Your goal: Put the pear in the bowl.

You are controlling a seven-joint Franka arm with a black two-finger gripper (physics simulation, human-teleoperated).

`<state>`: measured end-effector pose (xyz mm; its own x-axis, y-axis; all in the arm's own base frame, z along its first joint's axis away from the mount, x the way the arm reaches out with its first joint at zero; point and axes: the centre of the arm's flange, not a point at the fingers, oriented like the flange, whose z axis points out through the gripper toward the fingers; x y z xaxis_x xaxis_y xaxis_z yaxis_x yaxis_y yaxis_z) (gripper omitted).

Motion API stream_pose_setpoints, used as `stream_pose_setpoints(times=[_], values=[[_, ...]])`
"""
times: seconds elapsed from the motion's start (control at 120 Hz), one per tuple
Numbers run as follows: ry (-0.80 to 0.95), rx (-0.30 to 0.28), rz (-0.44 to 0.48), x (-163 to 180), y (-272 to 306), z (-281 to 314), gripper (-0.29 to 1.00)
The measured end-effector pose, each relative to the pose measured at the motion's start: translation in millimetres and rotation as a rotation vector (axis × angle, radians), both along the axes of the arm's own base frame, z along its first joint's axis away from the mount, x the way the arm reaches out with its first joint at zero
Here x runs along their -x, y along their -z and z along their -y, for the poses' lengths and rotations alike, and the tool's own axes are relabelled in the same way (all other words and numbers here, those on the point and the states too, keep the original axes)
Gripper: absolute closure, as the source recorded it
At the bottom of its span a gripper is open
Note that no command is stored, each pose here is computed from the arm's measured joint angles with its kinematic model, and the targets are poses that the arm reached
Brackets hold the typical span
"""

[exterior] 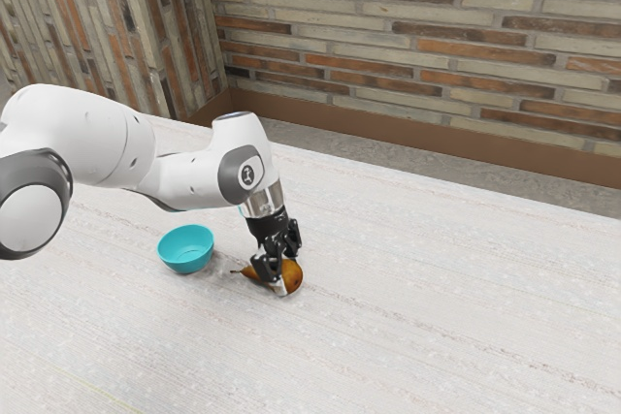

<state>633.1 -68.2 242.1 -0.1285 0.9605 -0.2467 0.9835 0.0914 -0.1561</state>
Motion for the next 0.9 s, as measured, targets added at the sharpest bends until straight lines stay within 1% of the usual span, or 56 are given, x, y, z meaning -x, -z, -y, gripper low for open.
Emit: stream_pose_setpoints(times=[0.117, 0.225, 0.442, 0.558, 0.642, 0.758, 0.9], values=[[0.001, 0.0, 0.0, 0, 0, 1, 0.41], [0.001, 0.002, 0.002, 0, -2, 1, 0.41], [0.004, 0.001, 0.006, 0, -4, 2, 0.35], [0.008, -0.001, 0.029, -1, -20, 2, 0.34], [0.007, -0.002, 0.061, -1, -42, 0, 0.36], [-0.033, -0.018, 0.11, 6, -83, -32, 0.38], [-0.117, -0.024, 0.116, 17, -101, -87, 0.39]])
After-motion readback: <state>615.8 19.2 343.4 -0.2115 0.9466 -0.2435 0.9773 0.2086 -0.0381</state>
